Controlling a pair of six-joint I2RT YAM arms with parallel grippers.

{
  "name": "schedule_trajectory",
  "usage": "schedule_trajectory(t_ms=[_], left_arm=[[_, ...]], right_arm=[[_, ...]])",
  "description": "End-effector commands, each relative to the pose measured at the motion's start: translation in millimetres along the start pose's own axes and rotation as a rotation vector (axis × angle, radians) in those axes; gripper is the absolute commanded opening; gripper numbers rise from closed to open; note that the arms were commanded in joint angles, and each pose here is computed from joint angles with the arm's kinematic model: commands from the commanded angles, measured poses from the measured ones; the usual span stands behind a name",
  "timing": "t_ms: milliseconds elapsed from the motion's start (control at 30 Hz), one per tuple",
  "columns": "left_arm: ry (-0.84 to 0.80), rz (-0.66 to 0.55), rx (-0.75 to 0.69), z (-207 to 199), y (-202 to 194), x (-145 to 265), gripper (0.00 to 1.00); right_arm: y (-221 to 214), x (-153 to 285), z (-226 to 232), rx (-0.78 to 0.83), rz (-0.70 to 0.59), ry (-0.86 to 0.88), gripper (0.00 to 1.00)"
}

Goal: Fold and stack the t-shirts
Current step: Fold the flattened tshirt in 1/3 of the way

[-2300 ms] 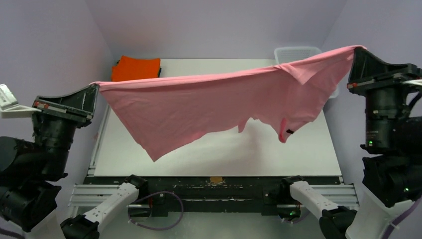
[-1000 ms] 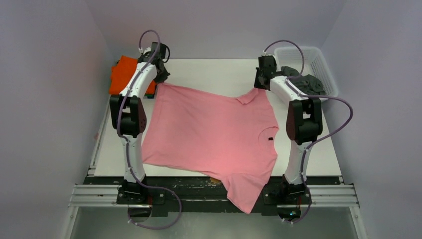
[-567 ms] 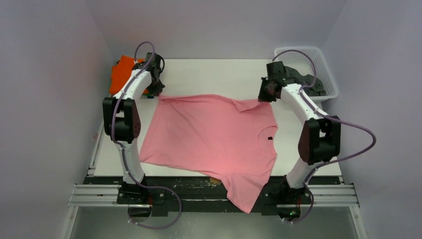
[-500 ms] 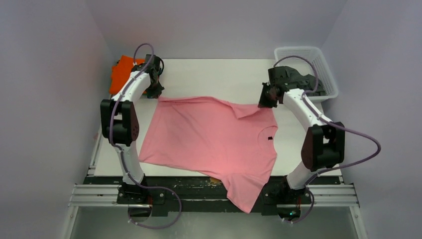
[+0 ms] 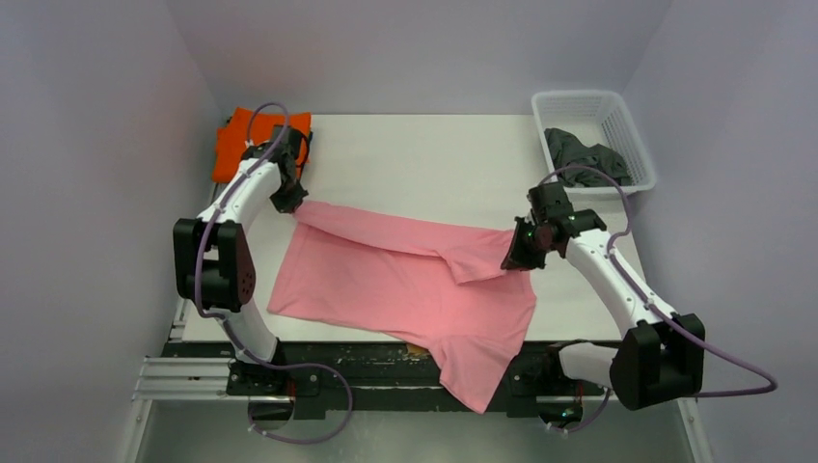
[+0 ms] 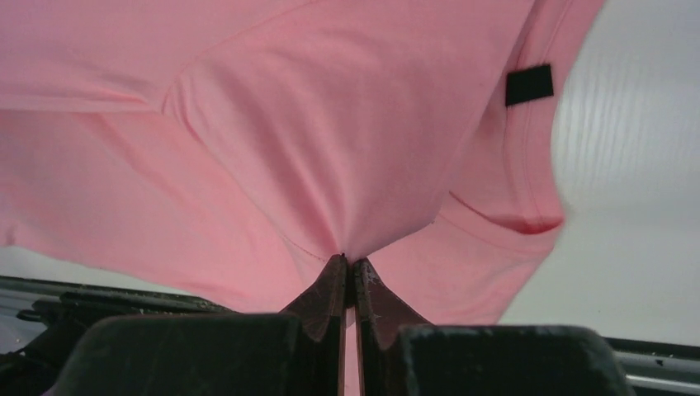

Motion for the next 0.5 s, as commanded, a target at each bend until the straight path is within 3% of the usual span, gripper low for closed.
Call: schedule_trajectory(t_ms=[0,100,133,167,233,300,400,467], left_arm=[[0.045,-0.040,0.021,13.2,15.0,5.1,0.00],[0.082,-0.024,0.020,19.9,14.1,6.4,0.00],[0.094,-0.023,0.019,22.4,13.5,7.1,0.06],[0.104,-0.026,0.019,24.9,13.1,7.5,0.20],[0.113,-0.034,0.023,27.7,14.6,9.7,0.50],[0.114,-0.033,0.023,27.0,17.1,14.5,0.68],[0.060,0.001,0.030,16.8,16.9,22.7,0.75],[-0.048,0.062,0.033,0.1,9.5,26.7,0.79]], right_arm=[[-44.9,-10.0,0.7,-0.066,0.116,0.043,0.02],[-62.8,-18.8,3.7,-0.039,0.155,0.085,0.10],[-67.2,-19.8,4.1,-0.020,0.164,0.091,0.15],[-69.1,-19.9,4.2,0.000,0.165,0.094,0.21],[-68.3,-17.8,2.1,0.039,0.157,0.088,0.43],[-59.9,-14.1,-0.4,0.072,0.138,0.061,0.62],[-41.0,-11.8,0.9,0.081,0.090,0.039,0.82],[-24.5,-13.9,3.4,0.084,0.043,0.032,0.87]])
Point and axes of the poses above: each gripper's point midway between its finger pads, its own x axis back along the fingers, its own z axis along the line the jaws close on, y = z × x, the point moved 3 cm from there along x, back along the fingers, and after that the axes turned 14 degrees about x, right-handed, at the moved point
